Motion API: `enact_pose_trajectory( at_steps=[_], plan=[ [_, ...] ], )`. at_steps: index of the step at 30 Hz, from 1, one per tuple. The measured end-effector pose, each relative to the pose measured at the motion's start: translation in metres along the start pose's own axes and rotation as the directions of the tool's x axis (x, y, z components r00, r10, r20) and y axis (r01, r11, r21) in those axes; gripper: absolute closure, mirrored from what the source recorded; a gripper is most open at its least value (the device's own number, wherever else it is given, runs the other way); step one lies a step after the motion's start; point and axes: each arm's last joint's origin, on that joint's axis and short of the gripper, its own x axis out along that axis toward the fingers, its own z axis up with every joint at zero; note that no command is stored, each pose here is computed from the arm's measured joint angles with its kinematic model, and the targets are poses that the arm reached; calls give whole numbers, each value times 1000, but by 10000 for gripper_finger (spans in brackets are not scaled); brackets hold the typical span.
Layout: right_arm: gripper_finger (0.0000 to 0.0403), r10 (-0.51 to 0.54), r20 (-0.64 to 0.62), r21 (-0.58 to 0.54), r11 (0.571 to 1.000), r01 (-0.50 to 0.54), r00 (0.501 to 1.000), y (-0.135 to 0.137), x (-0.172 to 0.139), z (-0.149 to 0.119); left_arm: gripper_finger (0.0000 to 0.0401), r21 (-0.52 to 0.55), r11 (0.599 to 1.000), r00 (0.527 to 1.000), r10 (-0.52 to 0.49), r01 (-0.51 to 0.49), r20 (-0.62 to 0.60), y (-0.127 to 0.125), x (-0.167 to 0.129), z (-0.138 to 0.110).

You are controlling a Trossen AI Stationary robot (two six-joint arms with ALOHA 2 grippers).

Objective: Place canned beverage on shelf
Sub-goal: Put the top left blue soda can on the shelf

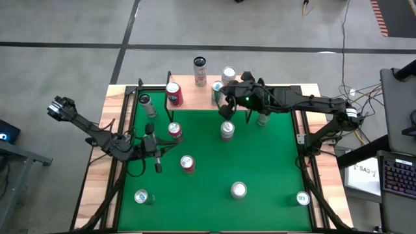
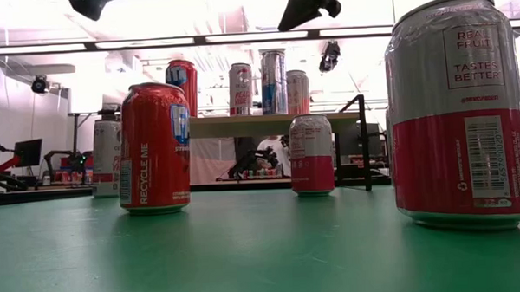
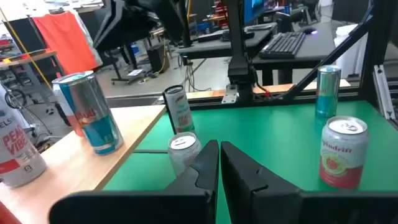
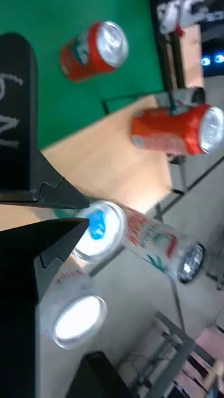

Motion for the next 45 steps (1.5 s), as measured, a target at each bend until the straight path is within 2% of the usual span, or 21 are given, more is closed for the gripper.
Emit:
enact_pose_trajectory(
  at_steps=[7, 25, 45],
  plan=[
    [375, 136, 46, 36, 990, -138, 990, -11, 11, 6, 400, 11, 1000, 1000, 2, -2, 15, 1, 0, 8],
    [375, 137, -12, 17, 990, -137, 990, -4, 33, -3, 400, 9, 1000, 1000, 2, -2, 18, 1, 0, 9],
    [375, 137, -100, -16, 990, -139, 986, -3, 34, -12, 400, 10, 1000, 1000, 2, -3, 17, 1, 0, 9]
  ],
)
